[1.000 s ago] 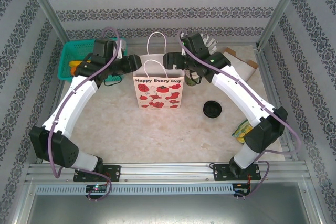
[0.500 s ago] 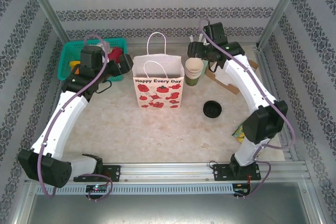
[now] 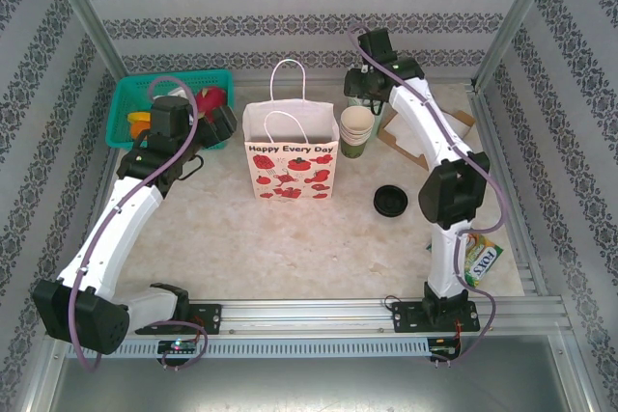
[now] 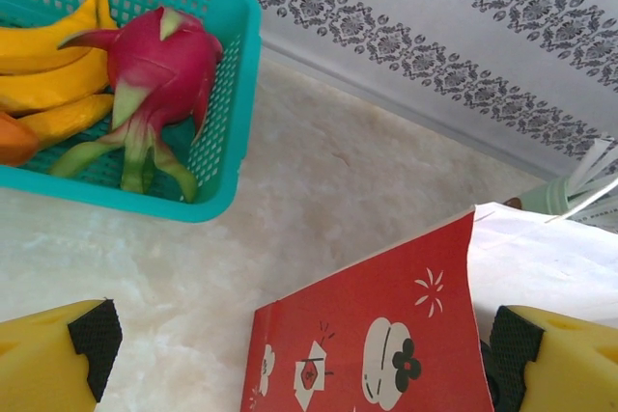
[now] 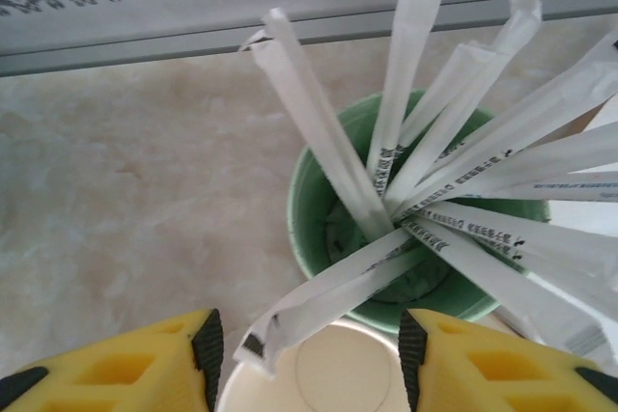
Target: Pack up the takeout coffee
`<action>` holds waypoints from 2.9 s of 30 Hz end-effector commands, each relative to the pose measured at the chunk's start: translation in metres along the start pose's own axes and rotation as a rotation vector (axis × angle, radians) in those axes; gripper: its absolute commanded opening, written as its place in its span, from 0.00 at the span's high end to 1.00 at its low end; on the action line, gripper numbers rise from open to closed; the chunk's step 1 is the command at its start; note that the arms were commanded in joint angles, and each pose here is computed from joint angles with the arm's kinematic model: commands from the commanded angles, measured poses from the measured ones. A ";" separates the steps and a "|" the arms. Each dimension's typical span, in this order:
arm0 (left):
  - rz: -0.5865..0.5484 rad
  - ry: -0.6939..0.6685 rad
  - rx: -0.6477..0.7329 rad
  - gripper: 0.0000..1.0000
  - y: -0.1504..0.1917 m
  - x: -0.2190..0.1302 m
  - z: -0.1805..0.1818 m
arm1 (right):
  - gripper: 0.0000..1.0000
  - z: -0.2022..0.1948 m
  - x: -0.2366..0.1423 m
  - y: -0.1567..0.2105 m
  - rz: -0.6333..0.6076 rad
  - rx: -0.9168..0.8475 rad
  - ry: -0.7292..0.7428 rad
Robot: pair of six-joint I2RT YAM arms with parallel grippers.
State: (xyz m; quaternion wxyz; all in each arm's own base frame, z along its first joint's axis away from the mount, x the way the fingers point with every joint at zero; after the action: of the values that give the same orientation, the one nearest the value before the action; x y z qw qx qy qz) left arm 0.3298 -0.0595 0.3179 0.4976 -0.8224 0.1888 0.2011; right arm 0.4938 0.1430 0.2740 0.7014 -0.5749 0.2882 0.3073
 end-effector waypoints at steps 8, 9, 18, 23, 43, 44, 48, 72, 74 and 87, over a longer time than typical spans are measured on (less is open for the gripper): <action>-0.064 -0.045 0.014 0.00 -0.015 -0.014 0.007 | 0.59 0.010 0.010 0.003 0.057 -0.046 -0.005; -0.059 -0.044 0.014 0.00 -0.015 -0.014 0.007 | 0.59 0.011 0.011 0.004 0.062 -0.046 -0.012; -0.033 -0.040 0.006 0.00 -0.011 -0.007 0.007 | 0.67 0.014 0.016 0.005 0.072 -0.058 -0.028; -0.021 -0.028 -0.004 0.00 -0.009 -0.005 0.006 | 0.78 0.013 0.012 0.002 0.048 -0.066 -0.008; 0.010 -0.070 0.026 0.00 -0.003 0.024 0.031 | 1.00 0.011 -0.129 -0.014 -0.177 -0.095 -0.060; 0.000 -0.084 0.039 0.00 -0.003 0.022 0.034 | 1.00 0.012 -0.141 -0.011 -0.193 -0.099 -0.073; -0.040 0.000 0.114 0.00 -0.006 0.011 0.024 | 1.00 0.014 -0.186 -0.003 -0.262 -0.103 -0.132; -0.006 0.545 0.171 0.00 -0.001 -0.014 -0.044 | 1.00 0.045 -0.302 0.016 -0.272 -0.074 -0.777; -0.005 0.539 0.167 0.00 0.001 -0.012 -0.043 | 1.00 0.049 -0.293 0.017 -0.241 -0.071 -0.803; 0.062 0.610 0.124 0.00 0.018 0.008 -0.050 | 1.00 0.125 -0.185 0.032 -0.090 -0.145 -0.928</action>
State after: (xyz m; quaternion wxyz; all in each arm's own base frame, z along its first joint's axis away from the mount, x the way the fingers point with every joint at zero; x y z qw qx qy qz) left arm 0.3322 -0.1055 0.3125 0.4672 -0.8051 0.3650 -0.0194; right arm 0.3456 0.2339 0.4139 0.7302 -0.4358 -0.0595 0.5229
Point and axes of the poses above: each hand's point on the last joint's axis, 136 mm out from that joint toward the fingers, its own x axis out along the fingers, its own z axis along the line the jaws close on, y = z × x, the point moved 5 cm from there along -x, back along the fingers, and after that the axes turned 1 degree about x, right-handed, at the moved point
